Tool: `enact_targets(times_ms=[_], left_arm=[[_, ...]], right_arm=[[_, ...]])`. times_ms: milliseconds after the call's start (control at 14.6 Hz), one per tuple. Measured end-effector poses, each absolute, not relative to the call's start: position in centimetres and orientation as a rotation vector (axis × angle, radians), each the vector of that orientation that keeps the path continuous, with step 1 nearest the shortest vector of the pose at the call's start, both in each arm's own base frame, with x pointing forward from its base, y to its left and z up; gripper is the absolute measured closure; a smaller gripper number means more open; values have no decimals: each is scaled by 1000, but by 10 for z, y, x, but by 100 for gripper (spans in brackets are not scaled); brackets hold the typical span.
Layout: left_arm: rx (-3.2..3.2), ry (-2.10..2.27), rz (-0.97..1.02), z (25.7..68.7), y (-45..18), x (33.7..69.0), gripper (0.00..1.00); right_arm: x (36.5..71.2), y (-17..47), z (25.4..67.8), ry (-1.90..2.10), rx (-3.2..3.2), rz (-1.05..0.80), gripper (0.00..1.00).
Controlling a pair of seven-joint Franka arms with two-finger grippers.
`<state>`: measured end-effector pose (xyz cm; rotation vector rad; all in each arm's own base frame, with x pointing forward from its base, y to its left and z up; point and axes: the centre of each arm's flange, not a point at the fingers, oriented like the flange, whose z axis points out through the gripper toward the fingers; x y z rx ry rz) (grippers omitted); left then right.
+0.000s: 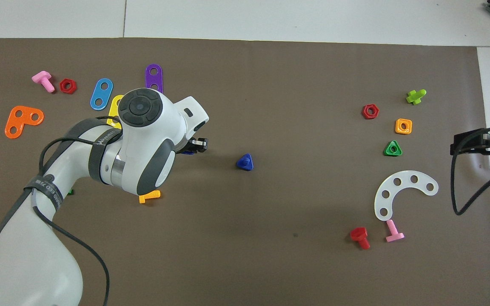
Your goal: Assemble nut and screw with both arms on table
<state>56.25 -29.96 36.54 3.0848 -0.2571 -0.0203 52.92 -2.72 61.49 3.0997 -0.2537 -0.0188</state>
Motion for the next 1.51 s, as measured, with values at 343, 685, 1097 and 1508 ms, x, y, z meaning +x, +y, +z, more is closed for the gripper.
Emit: enact_targets(times_ms=[343,685,1097,1508], left_arm=[[3072,-115,-55,394,-364,553,53],[3075,-35,-68,394,-411,554,53],[3078,-21,-78,385,-439,550,53],[3094,-36,-102,375,-446,543,53]], right_arm=[[529,-27,615,-254,3100,-19,0],[529,-27,615,-254,3100,-19,0],[529,-27,615,-255,3100,-19,0],[529,-28,615,-256,3100,-19,0]])
